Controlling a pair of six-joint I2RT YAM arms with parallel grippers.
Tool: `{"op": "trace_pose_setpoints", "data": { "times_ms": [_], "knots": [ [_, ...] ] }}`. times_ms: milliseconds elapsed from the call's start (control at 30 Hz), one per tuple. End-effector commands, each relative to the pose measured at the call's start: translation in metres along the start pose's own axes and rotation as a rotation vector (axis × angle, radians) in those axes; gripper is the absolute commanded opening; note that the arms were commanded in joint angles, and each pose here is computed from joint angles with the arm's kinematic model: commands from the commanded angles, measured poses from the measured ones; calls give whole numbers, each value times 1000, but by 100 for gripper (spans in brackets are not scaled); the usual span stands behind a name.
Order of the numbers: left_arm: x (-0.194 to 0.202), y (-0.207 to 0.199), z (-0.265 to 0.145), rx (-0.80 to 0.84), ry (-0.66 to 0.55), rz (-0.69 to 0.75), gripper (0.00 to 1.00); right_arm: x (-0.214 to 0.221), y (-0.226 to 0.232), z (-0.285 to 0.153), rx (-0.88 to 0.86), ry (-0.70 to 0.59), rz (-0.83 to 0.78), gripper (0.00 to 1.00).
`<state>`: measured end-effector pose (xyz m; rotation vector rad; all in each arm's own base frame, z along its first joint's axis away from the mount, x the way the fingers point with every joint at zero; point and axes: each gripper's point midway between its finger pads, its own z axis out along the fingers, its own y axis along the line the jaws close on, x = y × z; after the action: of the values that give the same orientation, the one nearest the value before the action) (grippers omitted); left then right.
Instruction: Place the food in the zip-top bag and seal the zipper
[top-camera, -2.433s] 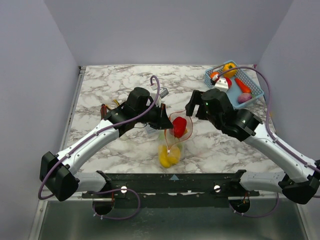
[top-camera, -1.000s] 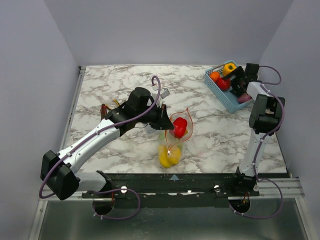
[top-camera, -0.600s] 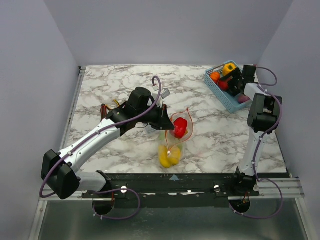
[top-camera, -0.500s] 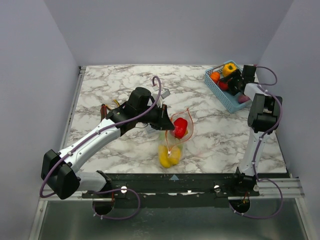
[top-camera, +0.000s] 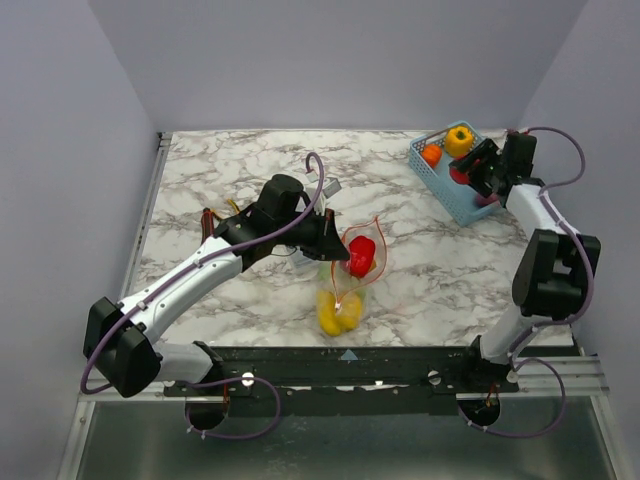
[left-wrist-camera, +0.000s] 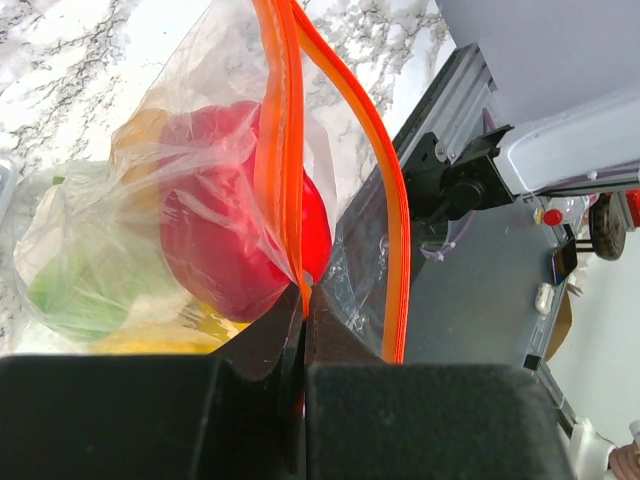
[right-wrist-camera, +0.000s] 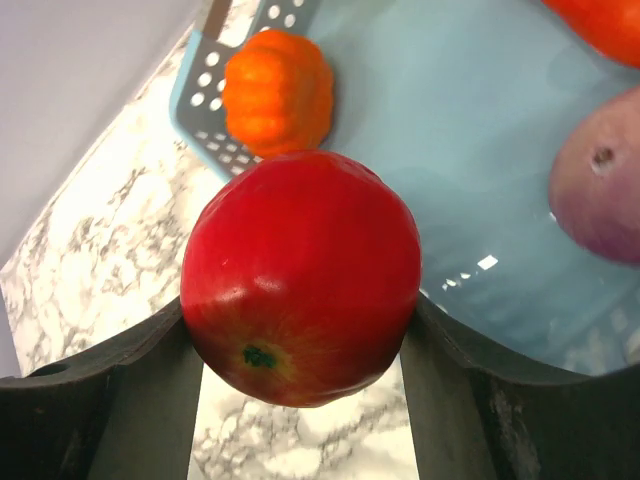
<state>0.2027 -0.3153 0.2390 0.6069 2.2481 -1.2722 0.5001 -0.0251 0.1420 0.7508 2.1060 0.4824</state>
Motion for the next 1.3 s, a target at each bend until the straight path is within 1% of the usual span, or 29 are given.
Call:
{"op": "trace_pose_setpoints", "data": {
  "times_ms": [0, 167, 367, 533, 633, 767, 867, 933, 1033, 1133, 1267],
  "knots": [
    [-7, -3, 2, 12, -9, 18, 0, 14, 3, -43, -40, -31, -38, 1],
    [-8, -1, 1, 0, -12, 23, 0, 62, 13, -83, -136, 21, -48, 1],
    [-10, -3, -2, -4, -20, 34, 0, 117, 30, -120, -206, 109, -92, 0],
    [-11, -4, -5, -10, -34, 43, 0, 158, 82, -164, -347, 159, -145, 1],
    [-12, -3, -6, -18, -40, 50, 0, 174, 112, -193, -446, 166, -160, 1],
    [-14, -4, -9, -24, -53, 62, 0, 181, 144, -231, -587, 162, -191, 0],
    [-16, -6, -11, -21, -59, 73, 0, 181, 164, -258, -699, 136, -250, 1],
    [-16, -6, -11, -24, -62, 76, 0, 187, 174, -273, -771, 148, -303, 0],
    [-18, -8, -14, -18, -70, 84, 0, 203, 183, -288, -844, 212, -368, 1],
    [-20, -10, -18, -25, -94, 95, 0, 224, 183, -295, -872, 275, -407, 1],
    [-23, -10, -21, -35, -114, 103, 0, 250, 187, -310, -932, 328, -458, 1]
  ]
}}
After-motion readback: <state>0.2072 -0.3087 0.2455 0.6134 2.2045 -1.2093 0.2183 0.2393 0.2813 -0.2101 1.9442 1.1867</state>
